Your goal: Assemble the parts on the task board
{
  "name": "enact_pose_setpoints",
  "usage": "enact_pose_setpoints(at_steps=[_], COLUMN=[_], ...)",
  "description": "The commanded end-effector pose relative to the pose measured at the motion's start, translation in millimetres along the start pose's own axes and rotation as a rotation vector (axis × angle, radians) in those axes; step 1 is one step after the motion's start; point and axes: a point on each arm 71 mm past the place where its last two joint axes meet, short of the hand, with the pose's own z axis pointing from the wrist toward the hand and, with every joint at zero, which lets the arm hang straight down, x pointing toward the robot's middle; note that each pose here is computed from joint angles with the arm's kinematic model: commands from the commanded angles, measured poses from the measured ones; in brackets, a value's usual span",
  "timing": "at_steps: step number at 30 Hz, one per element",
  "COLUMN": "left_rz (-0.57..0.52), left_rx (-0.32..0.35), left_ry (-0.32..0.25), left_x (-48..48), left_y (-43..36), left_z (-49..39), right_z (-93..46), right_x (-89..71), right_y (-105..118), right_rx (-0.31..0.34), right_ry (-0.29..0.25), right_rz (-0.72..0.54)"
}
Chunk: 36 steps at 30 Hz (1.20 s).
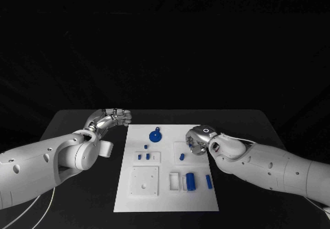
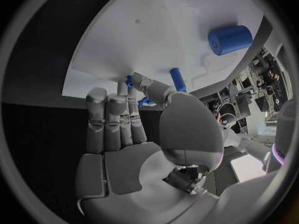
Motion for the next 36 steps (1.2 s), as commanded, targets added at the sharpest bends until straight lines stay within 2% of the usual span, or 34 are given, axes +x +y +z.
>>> enact_pose_setpoints(at_steps=[1, 15, 20, 27, 33, 36], left_rz=[-0.007, -0.004, -0.002, -0.005, -0.011, -0.015], left_rx=[0.013, 0.012, 0.011, 0.010, 0.010, 0.006], left_ry=[0.004, -0.008, -0.014, -0.016, -0.020, -0.026], left_x=[0.7, -3.2, -5.4, -3.1, -1.4, -1.6], left_y=[-1.7, -1.0, -0.8, -0.3, -0.2, 0.3], left_z=[1.0, 1.7, 1.7, 3.7, 4.7, 5.6], right_z=[-2.1, -9.1, -12.8, -14.8, -12.3, -7.6], right_x=[-2.7, -18.3, -26.1, -40.7, -46.1, -46.3], right_y=[1, -8, -3, 27, 56, 74], right_rx=[-0.008, 0.002, -0.014, -0.092, -0.162, -0.202], right_ry=[-0.038, -0.077, -0.092, -0.141, -0.148, -0.128], right_rz=[0.014, 0.067, 0.113, 0.213, 0.244, 0.249])
